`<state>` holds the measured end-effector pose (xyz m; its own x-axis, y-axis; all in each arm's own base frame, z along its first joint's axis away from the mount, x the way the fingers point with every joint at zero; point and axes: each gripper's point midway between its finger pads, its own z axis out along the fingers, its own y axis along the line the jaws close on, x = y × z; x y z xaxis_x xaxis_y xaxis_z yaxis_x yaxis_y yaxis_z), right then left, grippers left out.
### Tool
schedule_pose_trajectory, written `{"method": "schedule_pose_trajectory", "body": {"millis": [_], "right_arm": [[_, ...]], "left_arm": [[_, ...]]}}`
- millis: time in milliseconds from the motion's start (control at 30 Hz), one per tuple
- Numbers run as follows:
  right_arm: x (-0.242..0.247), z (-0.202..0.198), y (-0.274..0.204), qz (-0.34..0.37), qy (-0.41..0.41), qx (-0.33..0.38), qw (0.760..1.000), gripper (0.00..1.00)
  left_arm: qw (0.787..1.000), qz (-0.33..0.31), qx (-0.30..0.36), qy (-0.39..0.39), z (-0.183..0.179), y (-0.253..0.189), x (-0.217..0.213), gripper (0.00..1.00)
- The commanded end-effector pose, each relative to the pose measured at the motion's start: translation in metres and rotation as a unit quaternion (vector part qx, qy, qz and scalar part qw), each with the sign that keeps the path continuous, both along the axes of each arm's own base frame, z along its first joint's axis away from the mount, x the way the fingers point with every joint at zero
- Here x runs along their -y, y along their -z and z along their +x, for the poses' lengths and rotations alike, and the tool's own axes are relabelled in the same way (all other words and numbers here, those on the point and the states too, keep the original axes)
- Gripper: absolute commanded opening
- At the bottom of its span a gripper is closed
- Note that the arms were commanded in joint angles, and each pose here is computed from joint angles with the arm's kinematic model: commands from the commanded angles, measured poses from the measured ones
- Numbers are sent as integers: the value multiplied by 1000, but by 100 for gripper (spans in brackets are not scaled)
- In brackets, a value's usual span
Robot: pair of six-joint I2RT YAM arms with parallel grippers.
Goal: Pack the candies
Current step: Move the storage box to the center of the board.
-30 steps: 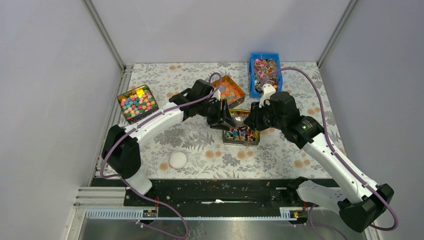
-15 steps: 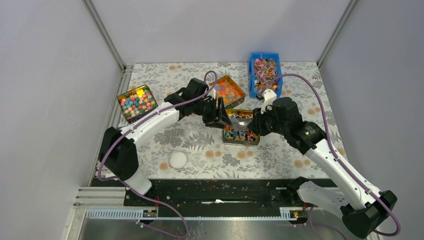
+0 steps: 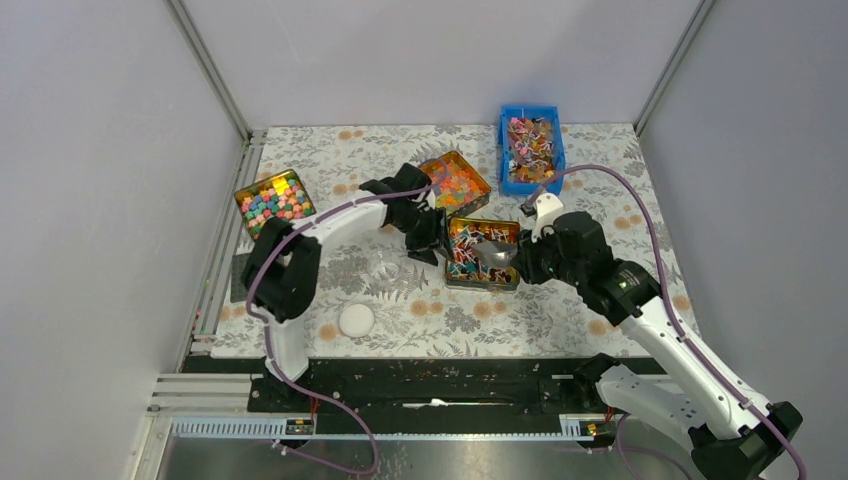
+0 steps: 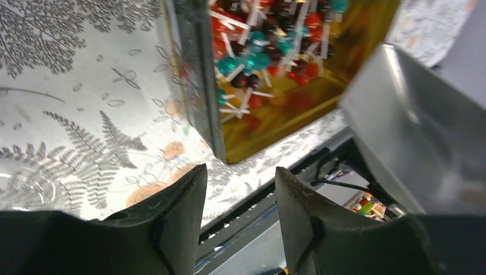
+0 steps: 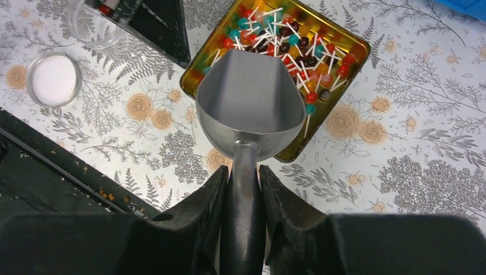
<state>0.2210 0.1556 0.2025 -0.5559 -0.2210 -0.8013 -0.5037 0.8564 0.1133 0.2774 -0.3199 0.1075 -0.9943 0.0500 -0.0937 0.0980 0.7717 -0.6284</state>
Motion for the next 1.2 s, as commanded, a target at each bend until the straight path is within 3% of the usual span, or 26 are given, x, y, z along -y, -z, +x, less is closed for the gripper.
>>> {"method": "schedule_pose_trajectory", "body": {"millis": [0,167,267,400,667,933,1100,1167], "right_arm": [[10,6,-16,-1,28,26,999,0],[6,-2,-15,-6,-1,14,1000,0],[3,-4,-12,-13,-16,5,1000,0],[1,-2,-9,-20,-24,1,1000,0],[-5,-1,-2,-40,-62,-7,997,0],[-22,-21,20,-20,-117,-70,990,0],[-42,-40,34,10,-168,-143,975,0],[-44,-42,39,12,-167,-155,974,0]], "left_arm": [[998,50,23,26,10,18,8,46],[994,104,7,41,1,46,7,37],[993,109,14,51,-2,46,5,21],[990,124,26,67,-6,48,-3,11],[984,153,34,88,-20,51,-21,3],[978,191,42,70,-38,42,-45,4],[980,186,40,66,-45,38,-49,28],[981,177,44,66,-45,32,-48,33]]}}
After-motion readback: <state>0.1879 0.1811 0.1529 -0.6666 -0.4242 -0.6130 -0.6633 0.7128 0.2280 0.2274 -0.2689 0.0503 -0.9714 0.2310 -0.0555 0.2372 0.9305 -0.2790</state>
